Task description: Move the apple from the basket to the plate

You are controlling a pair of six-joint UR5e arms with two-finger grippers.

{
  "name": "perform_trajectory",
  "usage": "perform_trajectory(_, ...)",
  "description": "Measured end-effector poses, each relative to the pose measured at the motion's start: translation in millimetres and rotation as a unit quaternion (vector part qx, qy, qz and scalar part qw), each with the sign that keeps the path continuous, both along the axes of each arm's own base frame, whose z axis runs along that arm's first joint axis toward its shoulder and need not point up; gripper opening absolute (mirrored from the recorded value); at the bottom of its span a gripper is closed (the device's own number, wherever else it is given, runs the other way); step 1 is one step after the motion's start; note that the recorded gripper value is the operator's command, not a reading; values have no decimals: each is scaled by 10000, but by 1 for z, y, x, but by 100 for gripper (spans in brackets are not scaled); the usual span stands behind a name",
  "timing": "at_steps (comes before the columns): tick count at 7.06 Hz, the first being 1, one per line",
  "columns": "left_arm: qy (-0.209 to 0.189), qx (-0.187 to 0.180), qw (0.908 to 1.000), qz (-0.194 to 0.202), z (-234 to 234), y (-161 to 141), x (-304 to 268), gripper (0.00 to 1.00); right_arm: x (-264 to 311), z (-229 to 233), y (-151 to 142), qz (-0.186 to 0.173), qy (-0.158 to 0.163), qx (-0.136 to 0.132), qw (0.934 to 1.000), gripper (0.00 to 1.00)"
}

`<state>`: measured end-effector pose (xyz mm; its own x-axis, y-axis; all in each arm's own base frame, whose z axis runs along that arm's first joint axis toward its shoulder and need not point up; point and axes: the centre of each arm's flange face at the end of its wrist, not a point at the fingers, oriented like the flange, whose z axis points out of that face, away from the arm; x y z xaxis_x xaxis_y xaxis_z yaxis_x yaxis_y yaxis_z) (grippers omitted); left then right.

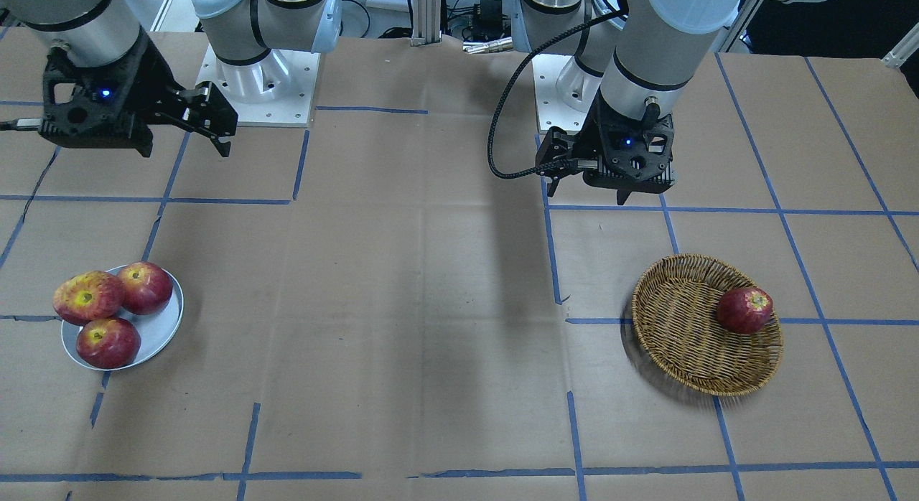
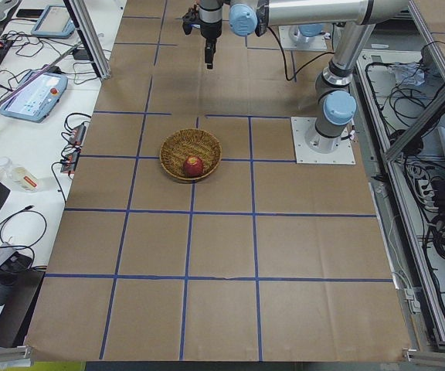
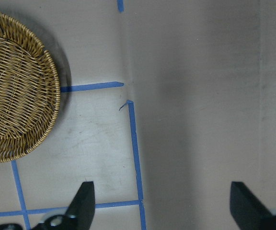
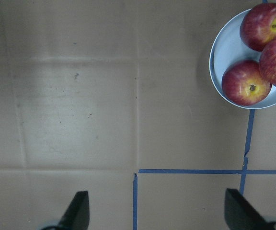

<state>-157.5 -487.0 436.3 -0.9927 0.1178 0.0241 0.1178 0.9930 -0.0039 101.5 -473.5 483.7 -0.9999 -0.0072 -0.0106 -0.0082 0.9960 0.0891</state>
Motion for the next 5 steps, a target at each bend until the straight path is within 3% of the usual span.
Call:
perform_trajectory(2,3,36,10000,-42,-4,3,0,99,11,1,15,19,164,-149,9998,100)
perform_trajectory(5,-4,89,10000,-26,-9,1,0,99,23,1,16,137,161,-219,9995,100)
